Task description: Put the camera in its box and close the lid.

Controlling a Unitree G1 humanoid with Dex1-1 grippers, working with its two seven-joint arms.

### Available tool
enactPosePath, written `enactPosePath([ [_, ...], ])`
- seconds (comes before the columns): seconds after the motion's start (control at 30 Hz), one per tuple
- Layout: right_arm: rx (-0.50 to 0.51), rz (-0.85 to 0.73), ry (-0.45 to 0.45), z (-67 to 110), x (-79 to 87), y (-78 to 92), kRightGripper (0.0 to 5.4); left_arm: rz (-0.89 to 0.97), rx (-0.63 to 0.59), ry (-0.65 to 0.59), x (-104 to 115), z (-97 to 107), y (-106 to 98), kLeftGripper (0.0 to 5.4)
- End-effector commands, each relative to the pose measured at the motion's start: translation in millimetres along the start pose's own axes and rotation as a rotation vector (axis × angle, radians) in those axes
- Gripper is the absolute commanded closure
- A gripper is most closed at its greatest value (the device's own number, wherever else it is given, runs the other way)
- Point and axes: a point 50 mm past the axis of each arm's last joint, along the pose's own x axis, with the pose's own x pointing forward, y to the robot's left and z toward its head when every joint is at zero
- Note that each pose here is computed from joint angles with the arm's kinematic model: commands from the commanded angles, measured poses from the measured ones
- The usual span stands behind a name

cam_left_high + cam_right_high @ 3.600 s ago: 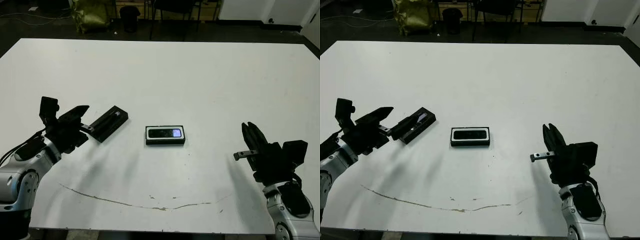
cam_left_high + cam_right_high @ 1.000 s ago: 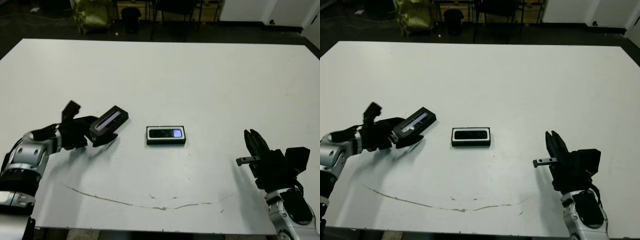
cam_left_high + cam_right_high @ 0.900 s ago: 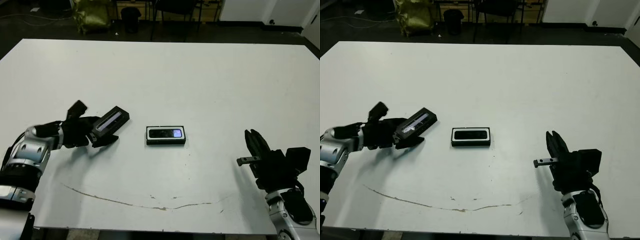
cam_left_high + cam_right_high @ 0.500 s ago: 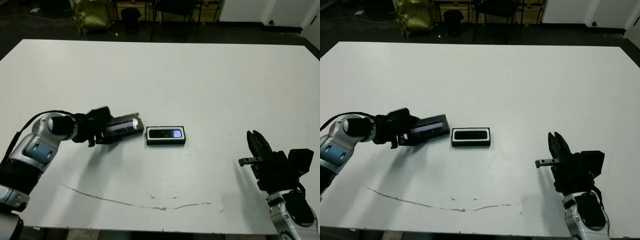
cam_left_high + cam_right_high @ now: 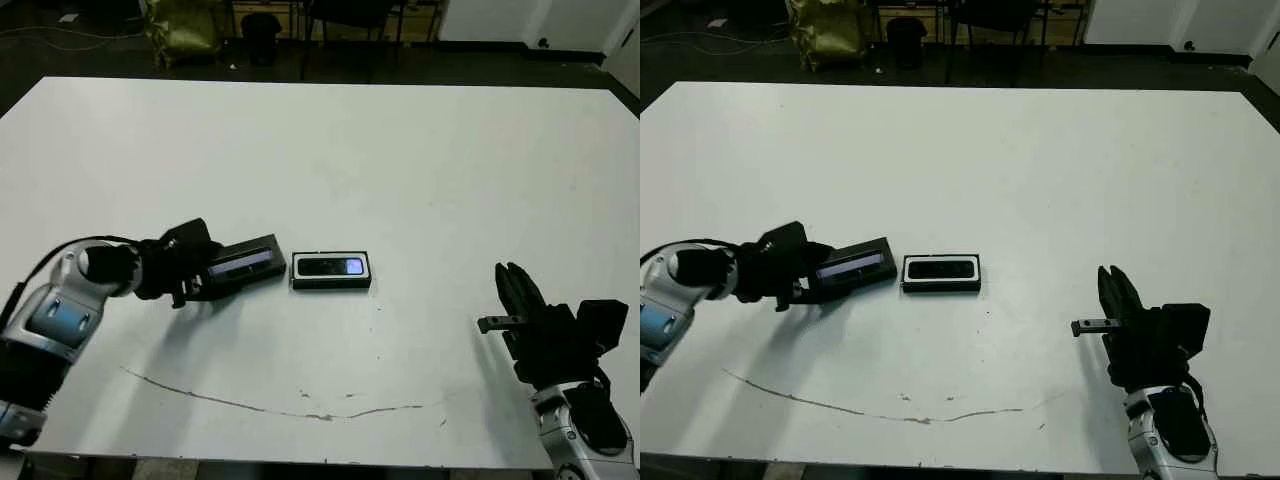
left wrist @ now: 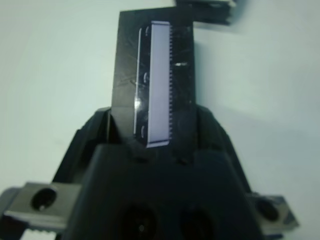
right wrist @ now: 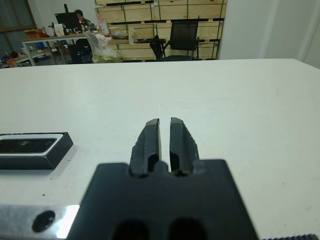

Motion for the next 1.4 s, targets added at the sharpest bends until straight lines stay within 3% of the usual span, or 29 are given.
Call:
enactPosePath([
  [0.03,0.003,-0.011,0.037,-5.2,-2.7,0.0,5.40,0.033,0.053,0.002,-18.7,29.2,27.2,2.86],
  [0.27,-0.010,-0.005,0.037,-6.4,-3.9,3.0,5.40,-0.009,0.137,-0.042,-30.5,73.4,52.5,2.86],
  [0.53,-0.006,-0.004,0.043,-8.6,-4.7,4.6,5.40,-0.158,0.155,-0.057,-16.5,97.8,43.6,2.86],
  [0.67,-0.006,-0.003,0.042,-8.7,-5.8,5.5,5.40,-0.249,0.116,-0.054,-0.6,93.8,30.1,2.86],
  [0.9,-0.002,-0.008,0.042,-9.0,-6.3,6.3,5.40,-0.328,-0.058,-0.089,23.0,73.1,5.4,2.86],
  [1.27,-0.003,-0.006,0.048,-10.0,-6.3,6.3,5.40,-0.238,-0.191,-0.124,42.6,40.5,-26.4,2.86],
  [1.4,-0.010,-0.006,0.047,-10.0,-6.0,6.2,5.40,-0.196,-0.172,-0.135,44.8,37.8,-33.0,2.86],
])
